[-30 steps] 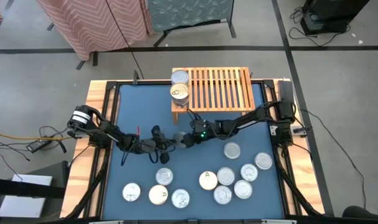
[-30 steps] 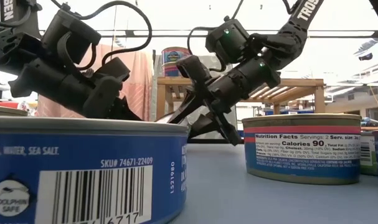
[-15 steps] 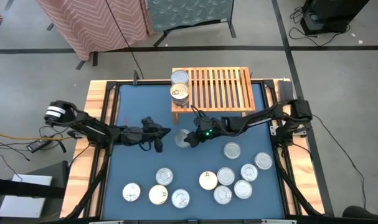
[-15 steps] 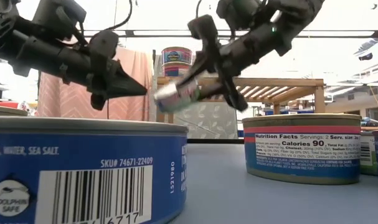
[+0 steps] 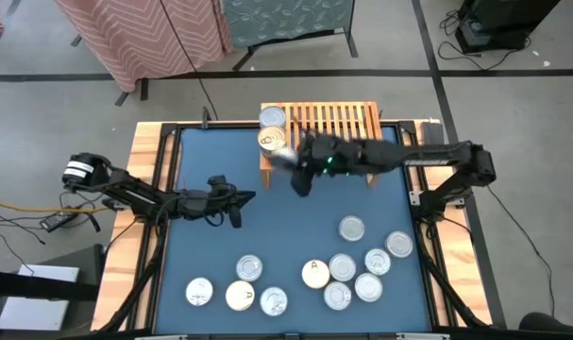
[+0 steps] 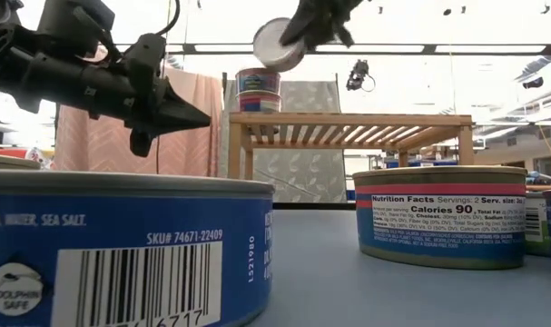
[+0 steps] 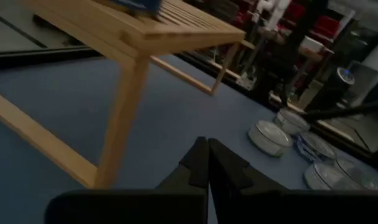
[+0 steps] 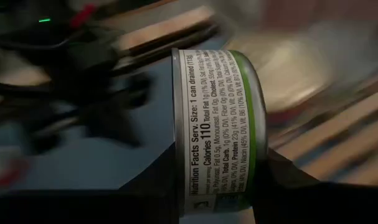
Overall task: Stack canned seafood by type on shelf
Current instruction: Stack the green tuna can on top of the other green tuna cans on the shelf
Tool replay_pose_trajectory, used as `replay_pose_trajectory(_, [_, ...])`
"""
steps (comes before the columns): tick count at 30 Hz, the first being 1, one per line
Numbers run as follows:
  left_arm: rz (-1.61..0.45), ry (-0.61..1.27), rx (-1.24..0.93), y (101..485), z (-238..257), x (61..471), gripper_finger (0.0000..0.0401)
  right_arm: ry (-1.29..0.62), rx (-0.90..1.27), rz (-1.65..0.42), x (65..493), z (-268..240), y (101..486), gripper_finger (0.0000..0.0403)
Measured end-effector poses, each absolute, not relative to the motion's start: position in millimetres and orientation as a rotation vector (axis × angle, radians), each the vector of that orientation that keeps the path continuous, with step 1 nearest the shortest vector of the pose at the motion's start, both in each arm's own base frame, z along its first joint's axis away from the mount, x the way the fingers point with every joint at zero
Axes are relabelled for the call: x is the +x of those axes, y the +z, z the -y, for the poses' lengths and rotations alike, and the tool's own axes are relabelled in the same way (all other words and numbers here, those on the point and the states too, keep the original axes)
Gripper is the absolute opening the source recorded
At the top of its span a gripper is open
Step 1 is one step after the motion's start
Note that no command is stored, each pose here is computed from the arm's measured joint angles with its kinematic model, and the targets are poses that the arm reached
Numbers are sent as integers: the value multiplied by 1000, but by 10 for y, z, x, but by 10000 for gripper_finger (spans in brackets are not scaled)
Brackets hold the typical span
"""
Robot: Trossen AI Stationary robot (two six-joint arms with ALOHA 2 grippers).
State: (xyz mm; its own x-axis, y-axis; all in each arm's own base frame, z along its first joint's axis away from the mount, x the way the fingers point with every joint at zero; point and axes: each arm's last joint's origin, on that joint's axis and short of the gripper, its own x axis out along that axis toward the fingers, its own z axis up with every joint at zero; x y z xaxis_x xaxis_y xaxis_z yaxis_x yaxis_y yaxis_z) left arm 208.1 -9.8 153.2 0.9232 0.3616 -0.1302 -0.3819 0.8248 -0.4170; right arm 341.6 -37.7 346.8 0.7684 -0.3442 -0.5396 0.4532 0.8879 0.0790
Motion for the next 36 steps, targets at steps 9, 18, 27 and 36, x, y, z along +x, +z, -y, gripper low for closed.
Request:
replay_pose_trajectory(9, [122, 500, -556, 1690, -155, 2135, 9, -722, -482, -656, 3291, 850, 3875, 120])
replay_pose_trajectory(18, [144, 565, -513, 1732, -279, 2152, 9, -650, -828, -679, 3568, 1306, 3733, 120])
replay_pose_trajectory(27, [240, 593, -532, 1811, -370, 2134, 9, -567, -1118, -741, 3915, 1446, 3402, 120])
replay_pose_trajectory(36, [252, 636, -527, 1811, -465, 2115, 9, -506, -1176, -741, 3921, 1412, 3406, 120])
